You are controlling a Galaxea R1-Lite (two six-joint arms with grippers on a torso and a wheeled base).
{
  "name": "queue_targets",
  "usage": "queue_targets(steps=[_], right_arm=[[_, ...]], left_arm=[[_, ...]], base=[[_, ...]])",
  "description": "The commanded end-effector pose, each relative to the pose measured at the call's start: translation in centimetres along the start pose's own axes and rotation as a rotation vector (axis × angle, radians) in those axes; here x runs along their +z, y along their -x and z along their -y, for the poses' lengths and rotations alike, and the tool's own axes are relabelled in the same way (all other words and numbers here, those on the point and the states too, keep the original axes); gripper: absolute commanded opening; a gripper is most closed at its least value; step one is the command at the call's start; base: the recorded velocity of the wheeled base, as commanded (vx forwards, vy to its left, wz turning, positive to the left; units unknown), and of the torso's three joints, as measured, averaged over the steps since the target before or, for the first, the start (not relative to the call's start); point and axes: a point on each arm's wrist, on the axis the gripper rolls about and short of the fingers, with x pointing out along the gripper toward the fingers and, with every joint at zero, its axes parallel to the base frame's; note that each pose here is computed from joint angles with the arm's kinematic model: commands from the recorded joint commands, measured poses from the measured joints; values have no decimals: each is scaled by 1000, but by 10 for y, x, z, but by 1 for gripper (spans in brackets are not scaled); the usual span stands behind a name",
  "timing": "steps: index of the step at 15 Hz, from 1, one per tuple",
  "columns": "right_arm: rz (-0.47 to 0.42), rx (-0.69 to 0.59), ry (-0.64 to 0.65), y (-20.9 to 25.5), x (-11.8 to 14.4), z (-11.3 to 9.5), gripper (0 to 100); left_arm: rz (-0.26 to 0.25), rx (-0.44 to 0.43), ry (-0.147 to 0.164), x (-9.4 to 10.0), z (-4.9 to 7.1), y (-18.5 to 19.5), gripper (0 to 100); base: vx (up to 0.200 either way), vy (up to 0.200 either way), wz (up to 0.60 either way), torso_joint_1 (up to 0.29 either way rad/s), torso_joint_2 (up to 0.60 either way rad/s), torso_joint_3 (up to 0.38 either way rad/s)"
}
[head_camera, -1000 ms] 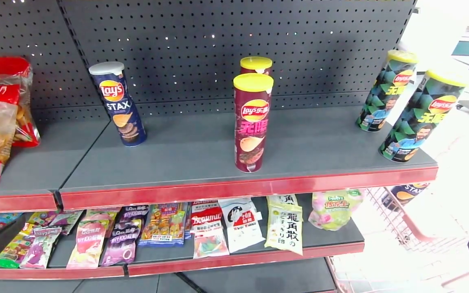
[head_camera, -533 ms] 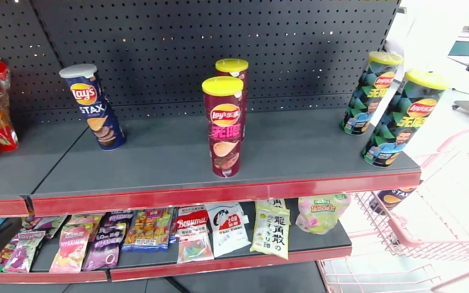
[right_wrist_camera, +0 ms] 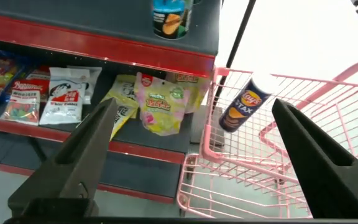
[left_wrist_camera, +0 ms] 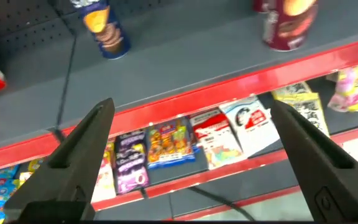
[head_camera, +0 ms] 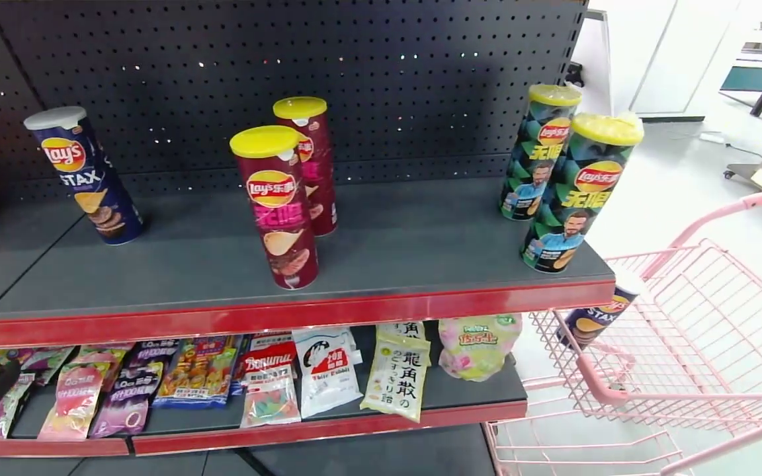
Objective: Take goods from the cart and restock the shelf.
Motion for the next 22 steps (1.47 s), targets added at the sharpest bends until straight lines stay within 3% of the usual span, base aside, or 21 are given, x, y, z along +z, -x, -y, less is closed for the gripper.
queue_targets(steps=[1, 4, 9, 16, 22], right_arm=[[-4, 2, 2, -1, 0, 0, 100], [-13, 3, 0, -3, 0, 0, 100], [-40, 8, -5, -7, -1, 1, 100], [-51, 10, -8, -10, -1, 2, 100], [-73, 8, -12, -15, -1, 3, 100]], left_arm=[[-4, 6, 0, -2, 0, 1, 100], [-7, 6, -1, -3, 0, 1, 100], [-21, 1, -1, -7, 1, -1, 100], [-23, 0, -3, -7, 1, -1, 100], [-9, 0, -4, -7, 1, 2, 100]], base=[[0, -200, 0, 2, 2, 2], [0, -200, 0, 2, -1, 2], [0, 0, 0, 0, 0, 0], [0, 0, -600, 3, 2, 0], [0, 0, 0, 0, 0, 0]])
